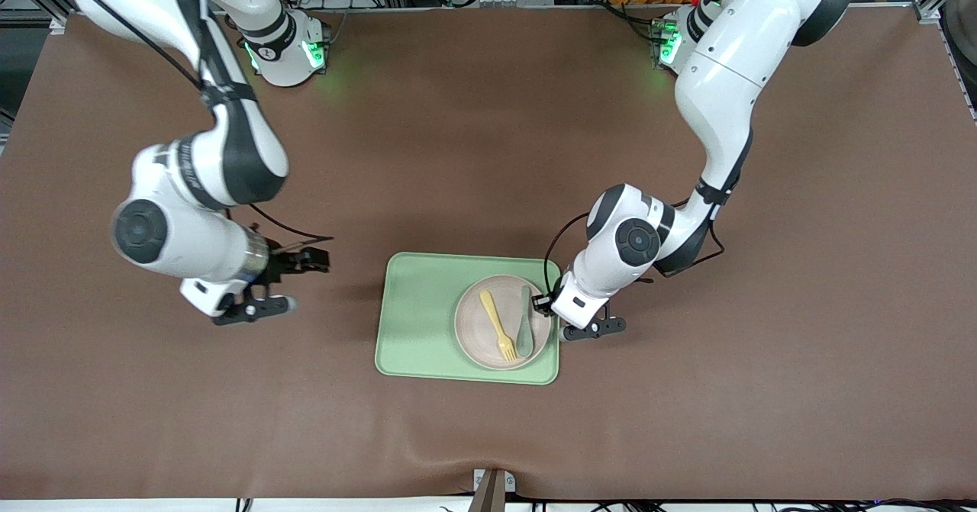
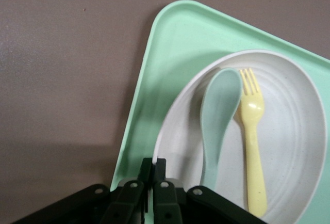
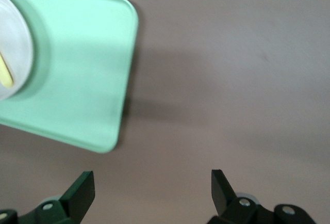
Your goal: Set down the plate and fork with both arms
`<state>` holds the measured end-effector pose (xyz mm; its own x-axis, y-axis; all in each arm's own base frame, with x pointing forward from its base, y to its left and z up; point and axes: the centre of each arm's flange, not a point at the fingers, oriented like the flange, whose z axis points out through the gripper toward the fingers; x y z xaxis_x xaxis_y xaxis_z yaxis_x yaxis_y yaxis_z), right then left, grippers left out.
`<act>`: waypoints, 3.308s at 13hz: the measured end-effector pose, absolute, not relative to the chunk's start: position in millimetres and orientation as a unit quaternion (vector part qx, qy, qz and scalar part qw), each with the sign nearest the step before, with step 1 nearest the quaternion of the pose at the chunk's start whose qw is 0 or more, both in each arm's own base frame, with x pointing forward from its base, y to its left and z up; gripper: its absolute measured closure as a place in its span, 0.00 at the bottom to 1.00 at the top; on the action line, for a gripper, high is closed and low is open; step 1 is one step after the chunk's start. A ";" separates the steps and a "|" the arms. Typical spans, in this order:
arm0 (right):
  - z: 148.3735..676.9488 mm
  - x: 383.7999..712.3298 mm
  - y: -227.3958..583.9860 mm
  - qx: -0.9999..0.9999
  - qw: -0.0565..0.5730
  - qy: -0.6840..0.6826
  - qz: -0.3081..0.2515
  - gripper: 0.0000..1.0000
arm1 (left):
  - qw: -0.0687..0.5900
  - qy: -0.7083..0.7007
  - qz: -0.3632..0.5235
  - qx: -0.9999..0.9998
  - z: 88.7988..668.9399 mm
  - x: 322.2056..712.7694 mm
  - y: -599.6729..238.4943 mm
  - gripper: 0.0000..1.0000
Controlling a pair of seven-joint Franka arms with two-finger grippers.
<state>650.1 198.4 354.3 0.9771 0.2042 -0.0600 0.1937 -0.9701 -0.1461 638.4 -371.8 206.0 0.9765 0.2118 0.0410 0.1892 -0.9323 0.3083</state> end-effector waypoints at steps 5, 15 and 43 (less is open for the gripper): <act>309.2 649.1 285.5 -0.987 0.074 -0.138 -0.026 0.00 | 0.165 0.102 0.060 0.979 254.2 654.1 -370.9 0.34; 245.4 629.6 444.6 -0.939 0.097 -0.271 -0.188 0.00 | 0.087 0.147 0.018 0.985 531.7 630.5 -222.7 0.00; 175.5 613.5 472.3 -0.911 0.083 -0.345 -0.211 0.69 | 0.007 0.079 0.002 0.997 681.6 531.0 7.2 0.00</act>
<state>613.5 472.3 175.5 0.6725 0.5938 0.4418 0.6640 -0.7478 -0.0056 531.0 7.2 681.6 0.9874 0.1584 0.0033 0.1583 -0.9873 0.0133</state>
